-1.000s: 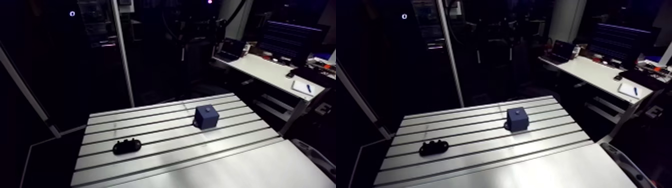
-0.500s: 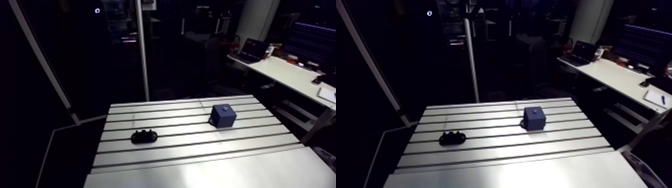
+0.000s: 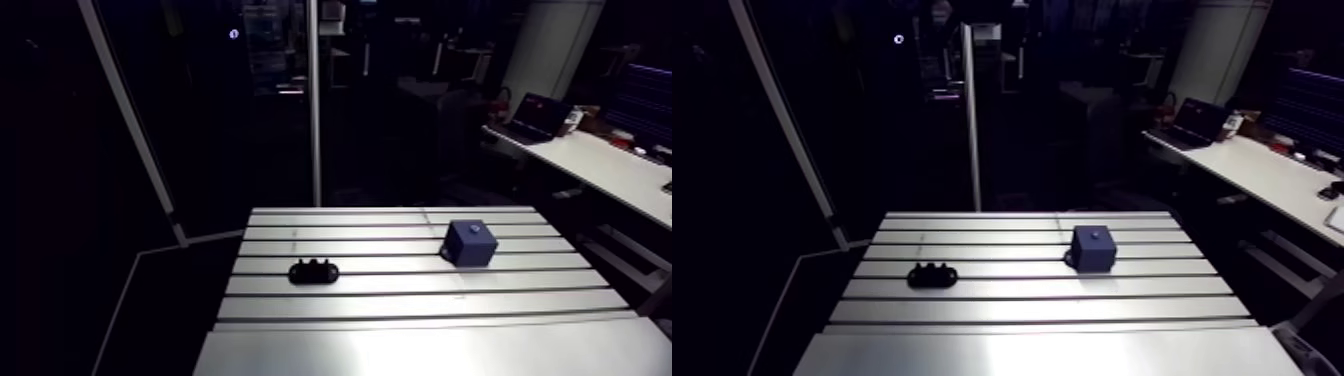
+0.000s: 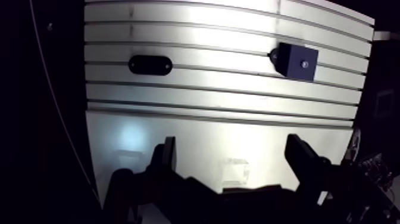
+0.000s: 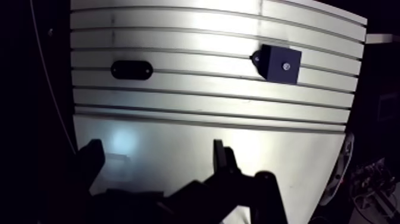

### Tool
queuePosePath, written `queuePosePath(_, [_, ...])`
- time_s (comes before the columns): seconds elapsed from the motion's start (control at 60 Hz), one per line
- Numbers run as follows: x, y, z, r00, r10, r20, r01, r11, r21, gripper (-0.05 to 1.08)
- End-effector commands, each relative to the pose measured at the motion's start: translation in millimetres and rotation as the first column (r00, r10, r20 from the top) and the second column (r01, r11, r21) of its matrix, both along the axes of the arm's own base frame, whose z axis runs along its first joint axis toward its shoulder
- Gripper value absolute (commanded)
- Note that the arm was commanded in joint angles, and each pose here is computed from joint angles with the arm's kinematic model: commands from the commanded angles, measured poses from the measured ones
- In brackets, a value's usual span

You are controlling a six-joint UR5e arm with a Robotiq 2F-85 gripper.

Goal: Pick up the M10 bolt and insert it into the hole until fully seated.

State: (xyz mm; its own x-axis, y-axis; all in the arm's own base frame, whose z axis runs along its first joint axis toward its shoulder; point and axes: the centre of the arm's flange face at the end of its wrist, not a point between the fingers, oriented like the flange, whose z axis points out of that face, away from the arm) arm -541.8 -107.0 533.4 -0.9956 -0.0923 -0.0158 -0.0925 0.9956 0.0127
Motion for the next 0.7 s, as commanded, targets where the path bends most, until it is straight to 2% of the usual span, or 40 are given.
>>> queuePosePath(0.017, [13.1, -1.7, -9.8, 1.000, 0.000, 0.001, 0.000, 1.000, 0.004, 0.01])
queuePosePath(0.7, [11.8, -1.0, -13.9, 1.000, 0.002, -0.002, -0.002, 1.000, 0.004, 0.01])
